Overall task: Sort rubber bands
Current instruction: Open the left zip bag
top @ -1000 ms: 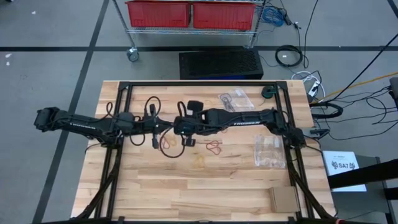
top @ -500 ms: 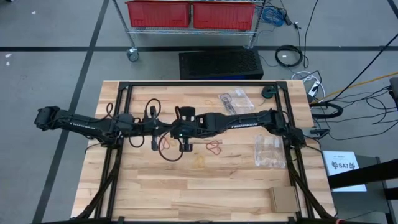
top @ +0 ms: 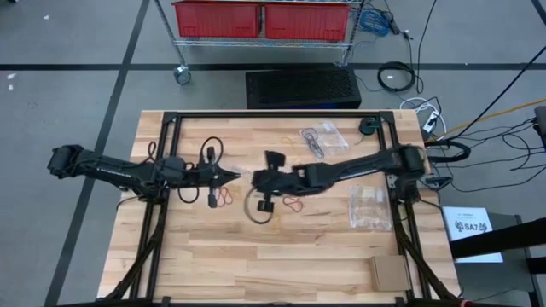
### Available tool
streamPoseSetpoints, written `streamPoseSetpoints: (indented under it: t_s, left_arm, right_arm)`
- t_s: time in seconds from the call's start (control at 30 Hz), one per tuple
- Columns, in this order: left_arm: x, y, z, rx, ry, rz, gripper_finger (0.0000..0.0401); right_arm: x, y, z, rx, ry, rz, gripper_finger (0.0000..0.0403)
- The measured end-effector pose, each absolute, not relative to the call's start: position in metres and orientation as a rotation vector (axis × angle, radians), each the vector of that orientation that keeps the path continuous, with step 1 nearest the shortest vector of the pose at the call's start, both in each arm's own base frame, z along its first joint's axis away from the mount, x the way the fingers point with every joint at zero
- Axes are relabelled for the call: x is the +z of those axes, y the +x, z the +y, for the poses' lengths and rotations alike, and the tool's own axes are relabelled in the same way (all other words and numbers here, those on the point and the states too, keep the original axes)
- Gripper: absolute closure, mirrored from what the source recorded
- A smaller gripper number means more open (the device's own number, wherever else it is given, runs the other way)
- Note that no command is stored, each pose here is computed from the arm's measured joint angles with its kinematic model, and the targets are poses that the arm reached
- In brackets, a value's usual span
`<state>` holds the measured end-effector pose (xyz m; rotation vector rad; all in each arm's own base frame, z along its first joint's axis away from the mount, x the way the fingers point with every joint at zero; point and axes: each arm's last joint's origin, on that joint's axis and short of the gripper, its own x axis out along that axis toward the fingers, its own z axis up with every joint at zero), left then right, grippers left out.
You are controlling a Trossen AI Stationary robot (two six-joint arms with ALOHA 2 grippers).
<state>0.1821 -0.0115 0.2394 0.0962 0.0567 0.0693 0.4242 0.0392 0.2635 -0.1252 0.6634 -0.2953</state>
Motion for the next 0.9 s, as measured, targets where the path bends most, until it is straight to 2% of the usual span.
streamPoseSetpoints:
  t_s: [0.2, 0.47, 0.63, 0.9]
  left_arm:
    - [0.23, 0.196, -0.02, 0.032, 0.046, 0.075, 0.0401]
    - [0.225, 0.223, -0.026, 0.033, 0.053, 0.113, 0.0401]
    - [0.222, 0.236, -0.03, 0.03, 0.066, 0.148, 0.0401]
    - [0.23, 0.242, -0.042, -0.002, 0.089, 0.131, 0.0401]
  right_arm:
    - [0.252, 0.398, 0.052, -0.276, -0.054, 0.484, 0.0403]
    - [0.225, 0.405, 0.063, -0.275, 0.038, 0.481, 0.039]
    - [0.229, 0.409, 0.06, -0.287, 0.057, 0.425, 0.0338]
    - [0.227, 0.408, 0.056, -0.353, 0.058, 0.439, 0.0217]
